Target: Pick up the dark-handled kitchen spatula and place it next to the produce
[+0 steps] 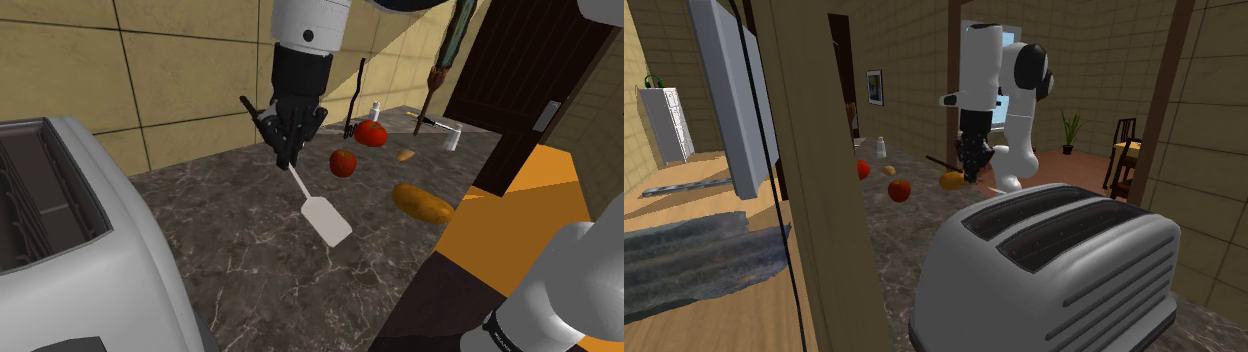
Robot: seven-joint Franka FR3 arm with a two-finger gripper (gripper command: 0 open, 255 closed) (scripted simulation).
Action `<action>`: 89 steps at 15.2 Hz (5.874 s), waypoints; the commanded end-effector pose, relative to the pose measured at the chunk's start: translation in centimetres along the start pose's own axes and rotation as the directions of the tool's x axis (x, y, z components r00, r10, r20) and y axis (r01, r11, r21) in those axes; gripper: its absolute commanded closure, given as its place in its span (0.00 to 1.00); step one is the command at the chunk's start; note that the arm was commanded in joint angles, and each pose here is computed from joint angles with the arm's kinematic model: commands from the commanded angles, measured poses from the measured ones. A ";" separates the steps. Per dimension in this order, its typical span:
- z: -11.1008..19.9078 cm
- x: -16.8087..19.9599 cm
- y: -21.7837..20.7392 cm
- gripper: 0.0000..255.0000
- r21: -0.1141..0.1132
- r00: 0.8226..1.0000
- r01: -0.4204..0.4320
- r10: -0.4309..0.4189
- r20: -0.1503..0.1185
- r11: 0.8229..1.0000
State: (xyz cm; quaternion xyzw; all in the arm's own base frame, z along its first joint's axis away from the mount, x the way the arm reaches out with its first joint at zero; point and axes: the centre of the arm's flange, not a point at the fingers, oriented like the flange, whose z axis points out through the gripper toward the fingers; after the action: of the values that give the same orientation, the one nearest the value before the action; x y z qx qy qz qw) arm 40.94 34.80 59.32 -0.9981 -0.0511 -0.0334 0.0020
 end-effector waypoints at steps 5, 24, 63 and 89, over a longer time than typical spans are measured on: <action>-0.3 -0.6 6.5 1.00 0.000 1.000 0.000 0.000 0.001 1.000; -0.5 -3.0 31.5 1.00 0.000 1.000 0.000 0.000 0.001 1.000; 3.4 -7.3 73.1 1.00 0.000 1.000 0.000 0.000 0.001 1.000; 13.8 -8.0 73.1 1.00 0.000 1.000 0.000 0.000 0.001 1.000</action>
State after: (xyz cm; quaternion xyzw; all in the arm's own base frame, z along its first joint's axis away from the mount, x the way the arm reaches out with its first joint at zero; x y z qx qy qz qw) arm 41.41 -38.62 44.93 -0.9981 -0.0511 -0.0331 0.0019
